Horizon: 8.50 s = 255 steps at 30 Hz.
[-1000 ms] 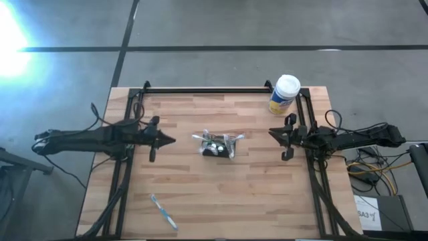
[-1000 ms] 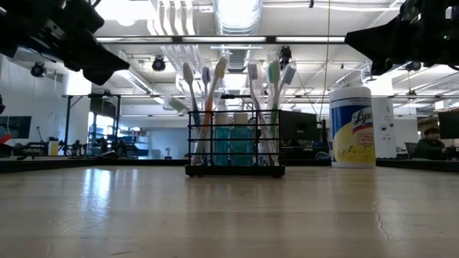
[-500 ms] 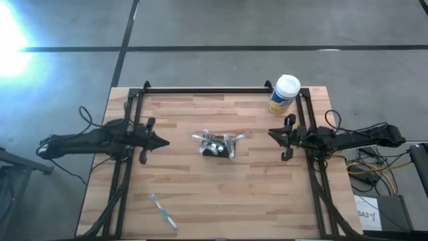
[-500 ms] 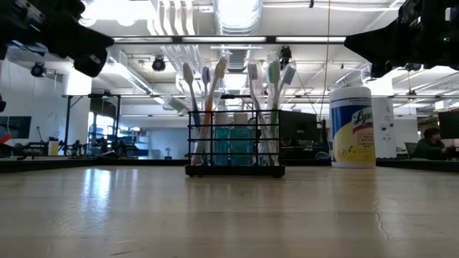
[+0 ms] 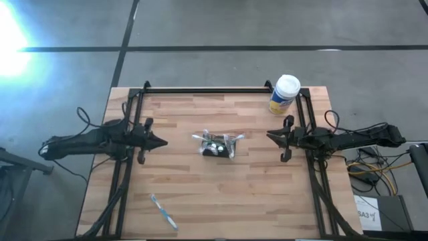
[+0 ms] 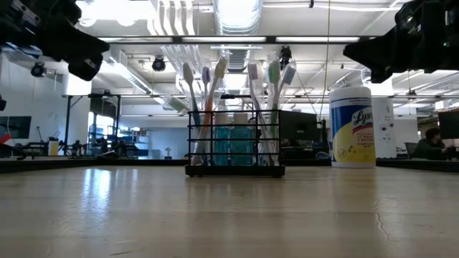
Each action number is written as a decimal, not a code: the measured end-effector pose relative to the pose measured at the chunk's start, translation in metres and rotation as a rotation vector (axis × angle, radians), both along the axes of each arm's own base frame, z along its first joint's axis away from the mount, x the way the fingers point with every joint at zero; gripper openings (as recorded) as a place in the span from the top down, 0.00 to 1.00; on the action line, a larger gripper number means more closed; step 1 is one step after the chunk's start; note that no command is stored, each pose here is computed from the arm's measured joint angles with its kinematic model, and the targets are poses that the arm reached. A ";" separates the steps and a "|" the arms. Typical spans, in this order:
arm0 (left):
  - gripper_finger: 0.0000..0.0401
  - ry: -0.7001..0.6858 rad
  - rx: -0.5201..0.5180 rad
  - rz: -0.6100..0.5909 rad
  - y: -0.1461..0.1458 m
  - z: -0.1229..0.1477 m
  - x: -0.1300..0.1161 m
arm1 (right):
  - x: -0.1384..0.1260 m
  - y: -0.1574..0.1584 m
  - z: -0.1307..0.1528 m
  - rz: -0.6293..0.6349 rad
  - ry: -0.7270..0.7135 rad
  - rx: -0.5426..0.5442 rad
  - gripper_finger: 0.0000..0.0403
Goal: Pick & Place toothbrushing station
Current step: Put the blue toothbrush into the black mesh organizer
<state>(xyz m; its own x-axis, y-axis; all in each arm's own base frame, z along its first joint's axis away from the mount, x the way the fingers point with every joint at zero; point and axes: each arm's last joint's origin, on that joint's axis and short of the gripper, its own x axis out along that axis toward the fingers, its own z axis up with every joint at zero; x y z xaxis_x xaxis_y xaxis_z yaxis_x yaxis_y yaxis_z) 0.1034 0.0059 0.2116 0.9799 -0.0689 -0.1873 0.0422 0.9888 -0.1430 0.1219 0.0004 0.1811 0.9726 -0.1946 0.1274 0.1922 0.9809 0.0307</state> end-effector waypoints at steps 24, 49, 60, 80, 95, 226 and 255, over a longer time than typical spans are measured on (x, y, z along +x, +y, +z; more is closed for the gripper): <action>0.99 -0.145 -0.057 0.044 0.000 -0.025 -0.013 | 0.000 0.000 0.000 -0.007 0.016 -0.070 0.87; 0.99 -0.102 -0.068 0.052 0.000 -0.040 -0.010 | 0.000 0.000 -0.001 -0.003 0.012 -0.029 0.87; 0.99 -0.097 -0.058 0.049 0.000 -0.041 -0.010 | 0.000 0.000 -0.002 -0.002 0.027 -0.029 0.87; 0.99 -0.092 -0.061 0.049 0.000 -0.042 -0.010 | 0.000 0.000 -0.003 -0.003 0.033 -0.031 0.87; 0.99 -0.081 -0.067 0.046 0.000 -0.043 -0.009 | 0.000 0.000 -0.003 -0.003 0.032 -0.031 0.87; 0.38 1.143 0.276 -0.419 -0.208 -0.058 0.064 | 0.004 0.003 0.009 0.118 -0.113 0.042 0.87; 0.96 1.137 0.280 -0.435 -0.210 -0.057 0.065 | 0.011 0.004 -0.001 0.130 -0.036 0.141 0.87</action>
<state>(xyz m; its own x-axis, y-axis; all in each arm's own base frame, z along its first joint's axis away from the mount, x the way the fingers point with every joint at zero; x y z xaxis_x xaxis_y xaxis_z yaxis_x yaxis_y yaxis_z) 0.1686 -0.2043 0.1547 0.1592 -0.1678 -0.9729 0.3638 0.9261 -0.1002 0.1330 0.0043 0.1803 0.9860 -0.0858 0.1432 0.0602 0.9829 0.1743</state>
